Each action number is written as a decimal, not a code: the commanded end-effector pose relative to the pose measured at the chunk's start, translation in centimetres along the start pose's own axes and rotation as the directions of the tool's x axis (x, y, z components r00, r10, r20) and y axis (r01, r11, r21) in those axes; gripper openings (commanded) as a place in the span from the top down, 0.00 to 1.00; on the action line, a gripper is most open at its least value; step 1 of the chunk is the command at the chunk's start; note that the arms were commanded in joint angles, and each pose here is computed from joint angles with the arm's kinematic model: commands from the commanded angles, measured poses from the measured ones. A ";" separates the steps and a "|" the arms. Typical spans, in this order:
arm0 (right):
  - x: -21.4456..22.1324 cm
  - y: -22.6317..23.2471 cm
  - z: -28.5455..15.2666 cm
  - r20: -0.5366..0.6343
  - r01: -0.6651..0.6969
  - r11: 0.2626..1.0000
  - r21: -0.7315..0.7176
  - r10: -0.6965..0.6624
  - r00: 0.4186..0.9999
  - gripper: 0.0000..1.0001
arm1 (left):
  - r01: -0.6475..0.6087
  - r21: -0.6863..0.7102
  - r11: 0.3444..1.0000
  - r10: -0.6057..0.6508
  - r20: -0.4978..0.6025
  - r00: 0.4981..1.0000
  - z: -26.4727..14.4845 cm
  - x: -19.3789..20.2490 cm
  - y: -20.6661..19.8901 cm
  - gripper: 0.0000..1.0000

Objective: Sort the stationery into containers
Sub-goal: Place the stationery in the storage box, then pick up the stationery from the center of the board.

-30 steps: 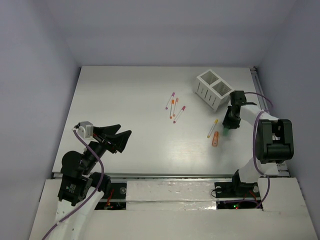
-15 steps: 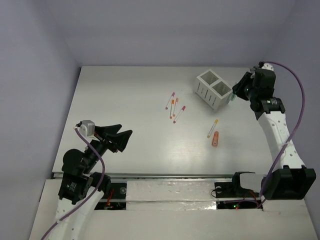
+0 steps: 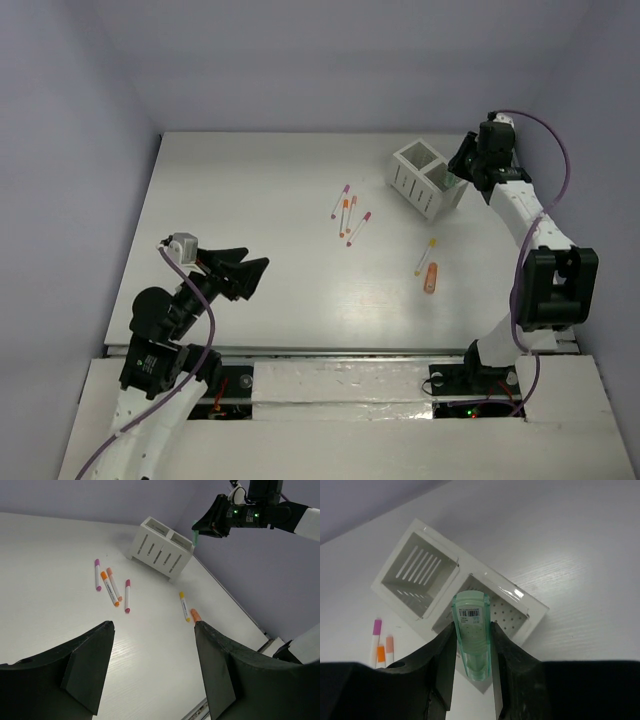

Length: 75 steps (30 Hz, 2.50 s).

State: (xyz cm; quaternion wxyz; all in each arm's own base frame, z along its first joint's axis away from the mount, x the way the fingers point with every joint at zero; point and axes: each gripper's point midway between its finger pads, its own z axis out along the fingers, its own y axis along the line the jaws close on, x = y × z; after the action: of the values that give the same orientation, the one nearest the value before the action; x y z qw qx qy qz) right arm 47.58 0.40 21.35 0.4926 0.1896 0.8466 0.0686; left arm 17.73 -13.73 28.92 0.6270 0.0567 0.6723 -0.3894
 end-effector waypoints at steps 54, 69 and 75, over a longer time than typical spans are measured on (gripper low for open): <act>21.9 -3.4 -6.6 -0.396 -0.005 1.000 0.027 0.015 0.918 0.40 | -0.020 0.055 0.998 0.019 0.012 1.000 0.8 -1.0 -0.9 0.41; 24.0 -5.1 -7.6 -0.480 0.040 0.994 0.105 0.016 0.877 0.55 | -0.032 0.058 0.998 0.029 0.040 0.999 0.3 -1.5 -1.2 0.40; 25.1 -5.4 -7.0 -0.532 0.059 0.991 0.122 0.015 0.847 0.57 | -0.035 0.065 0.997 0.032 0.049 0.998 0.0 -1.7 -1.4 0.40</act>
State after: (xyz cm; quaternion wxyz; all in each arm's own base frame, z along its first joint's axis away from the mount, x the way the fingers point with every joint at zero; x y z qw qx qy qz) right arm 28.21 5.27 2.62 0.2301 0.1905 0.9527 0.0564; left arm 17.67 -14.22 28.92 0.6195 0.0708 0.6723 -0.3990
